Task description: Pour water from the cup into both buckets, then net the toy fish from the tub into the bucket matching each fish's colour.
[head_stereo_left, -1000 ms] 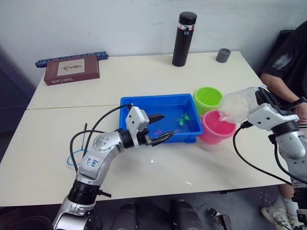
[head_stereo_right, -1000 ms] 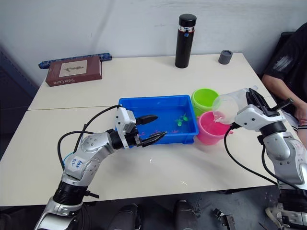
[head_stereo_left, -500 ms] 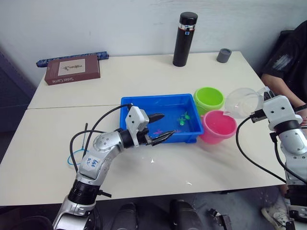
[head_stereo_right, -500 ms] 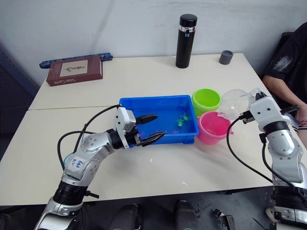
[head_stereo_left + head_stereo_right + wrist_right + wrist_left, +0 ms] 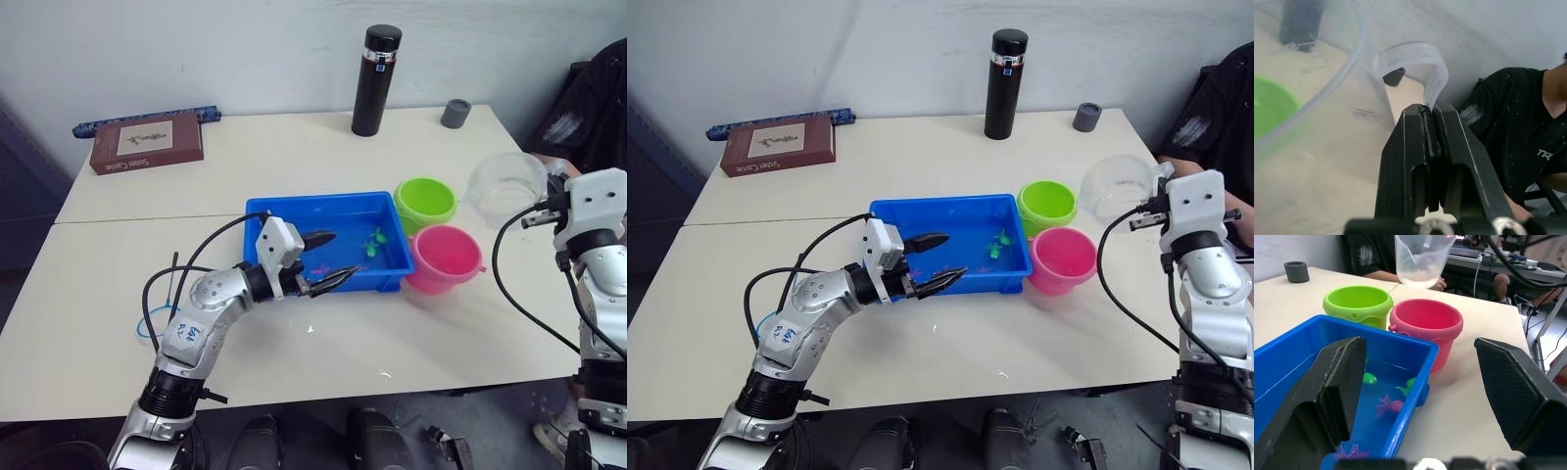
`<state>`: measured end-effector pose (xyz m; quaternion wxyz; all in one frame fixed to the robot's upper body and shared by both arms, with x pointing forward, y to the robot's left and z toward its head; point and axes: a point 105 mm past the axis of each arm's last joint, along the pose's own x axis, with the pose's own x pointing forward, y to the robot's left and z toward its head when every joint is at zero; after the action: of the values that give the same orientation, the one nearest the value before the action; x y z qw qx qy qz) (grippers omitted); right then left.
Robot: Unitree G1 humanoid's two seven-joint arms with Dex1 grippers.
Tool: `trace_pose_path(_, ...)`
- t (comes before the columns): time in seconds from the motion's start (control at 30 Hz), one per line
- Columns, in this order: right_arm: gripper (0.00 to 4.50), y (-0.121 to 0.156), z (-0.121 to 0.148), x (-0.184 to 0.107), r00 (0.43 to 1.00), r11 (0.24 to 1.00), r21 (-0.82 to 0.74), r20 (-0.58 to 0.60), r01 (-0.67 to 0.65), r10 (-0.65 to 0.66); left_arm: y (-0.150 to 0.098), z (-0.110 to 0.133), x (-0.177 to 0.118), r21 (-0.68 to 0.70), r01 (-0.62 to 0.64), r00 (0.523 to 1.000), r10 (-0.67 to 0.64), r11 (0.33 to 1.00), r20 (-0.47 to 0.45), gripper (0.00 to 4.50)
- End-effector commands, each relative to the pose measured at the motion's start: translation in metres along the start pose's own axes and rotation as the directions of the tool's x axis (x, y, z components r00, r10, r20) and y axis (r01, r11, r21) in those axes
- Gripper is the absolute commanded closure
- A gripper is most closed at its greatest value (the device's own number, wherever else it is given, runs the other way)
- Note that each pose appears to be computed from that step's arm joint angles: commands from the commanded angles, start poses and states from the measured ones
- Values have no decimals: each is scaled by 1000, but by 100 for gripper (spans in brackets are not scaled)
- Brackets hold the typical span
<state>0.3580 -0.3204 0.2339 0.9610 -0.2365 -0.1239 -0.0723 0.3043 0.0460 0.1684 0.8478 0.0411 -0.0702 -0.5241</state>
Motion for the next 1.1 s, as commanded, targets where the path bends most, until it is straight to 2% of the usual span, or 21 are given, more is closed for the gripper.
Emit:
trace_pose_path(0.03, 444, -22, 14, 9, 998, 999, 13, 40, 53, -54, 0, 11, -3, 40, -18, 999, 16, 999, 37, 68)
trace_pose_path(0.4, 444, -1, 11, 45, 999, 1000, 10, 47, -18, 17, 17, 15, -12, 69, -120, 992, 118, 990, 35, 68)
trace_pose_path(0.77, 444, 12, 24, 72, 993, 991, -116, 97, -58, 70, 21, 12, -20, 72, -185, 983, 183, 980, 25, 68)
trace_pose_path(1.1, 444, 27, 33, 80, 983, 951, -300, 140, -76, 123, 20, 12, -21, 69, -203, 979, 202, 977, 26, 68)
